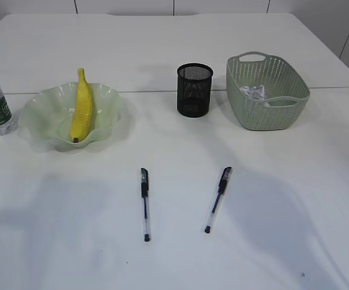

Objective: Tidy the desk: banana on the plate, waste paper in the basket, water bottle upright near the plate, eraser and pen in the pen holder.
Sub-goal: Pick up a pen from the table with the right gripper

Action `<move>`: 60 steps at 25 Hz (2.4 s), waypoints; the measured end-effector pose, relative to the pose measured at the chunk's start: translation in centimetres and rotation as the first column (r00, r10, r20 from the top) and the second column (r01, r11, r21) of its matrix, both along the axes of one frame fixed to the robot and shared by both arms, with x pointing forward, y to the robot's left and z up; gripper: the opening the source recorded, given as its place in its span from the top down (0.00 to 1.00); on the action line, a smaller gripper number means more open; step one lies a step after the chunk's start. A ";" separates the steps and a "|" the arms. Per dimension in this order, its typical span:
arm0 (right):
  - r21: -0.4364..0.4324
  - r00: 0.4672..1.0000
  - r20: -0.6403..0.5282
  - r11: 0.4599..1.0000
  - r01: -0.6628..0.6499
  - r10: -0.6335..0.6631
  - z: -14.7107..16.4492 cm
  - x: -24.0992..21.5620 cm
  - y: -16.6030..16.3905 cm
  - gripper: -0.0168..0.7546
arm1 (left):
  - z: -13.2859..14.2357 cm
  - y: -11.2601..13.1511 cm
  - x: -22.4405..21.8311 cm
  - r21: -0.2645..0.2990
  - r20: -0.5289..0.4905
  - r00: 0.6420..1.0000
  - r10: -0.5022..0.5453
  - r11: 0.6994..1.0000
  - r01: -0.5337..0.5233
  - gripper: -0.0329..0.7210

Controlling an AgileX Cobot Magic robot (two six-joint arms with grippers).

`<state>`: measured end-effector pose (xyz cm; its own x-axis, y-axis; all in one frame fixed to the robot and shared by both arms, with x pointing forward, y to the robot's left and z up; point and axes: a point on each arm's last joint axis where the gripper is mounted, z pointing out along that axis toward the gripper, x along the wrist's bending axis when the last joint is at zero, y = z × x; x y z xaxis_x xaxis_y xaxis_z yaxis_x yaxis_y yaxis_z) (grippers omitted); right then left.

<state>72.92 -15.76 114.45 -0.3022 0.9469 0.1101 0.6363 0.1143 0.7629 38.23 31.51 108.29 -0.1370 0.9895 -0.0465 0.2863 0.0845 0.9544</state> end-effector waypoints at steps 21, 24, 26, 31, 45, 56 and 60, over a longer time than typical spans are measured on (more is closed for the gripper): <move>-0.036 0.986 0.160 0.998 0.056 -0.050 10.3 -6.8 -2.7 0.63 | 0.1 0.0 0.0 0.001 0.008 1.000 -0.003 1.000 0.003 0.99; -0.117 0.987 0.140 0.988 0.097 -0.080 10.7 -7.9 -3.7 0.63 | 0.2 0.0 0.1 0.001 0.017 1.000 -0.005 1.000 0.005 0.99; -0.174 0.985 0.132 0.976 0.134 -0.111 11.1 -9.1 -4.6 0.63 | 0.2 -0.1 0.1 0.001 0.023 1.000 -0.007 1.000 0.007 0.99; -0.266 0.989 0.052 0.952 0.149 -0.141 10.5 -12.0 -6.0 0.63 | 0.3 -0.1 0.1 0.002 0.032 0.999 -0.010 1.000 0.010 0.99; -0.291 0.930 -0.355 0.956 -0.018 -0.091 -0.4 -13.3 -5.2 0.67 | 0.3 -0.1 0.1 -0.008 0.032 0.999 -0.009 1.000 0.009 0.99; -0.172 0.843 -0.537 0.983 -0.067 -0.037 -5.7 -13.1 -3.7 0.68 | 0.2 -0.2 0.1 -0.043 0.034 0.999 -0.005 0.999 0.006 0.99; -0.037 0.787 -0.617 0.999 -0.014 -0.012 -7.5 -12.5 -2.3 0.68 | 0.2 -0.2 0.1 -0.043 0.034 0.999 -0.005 0.999 0.006 0.99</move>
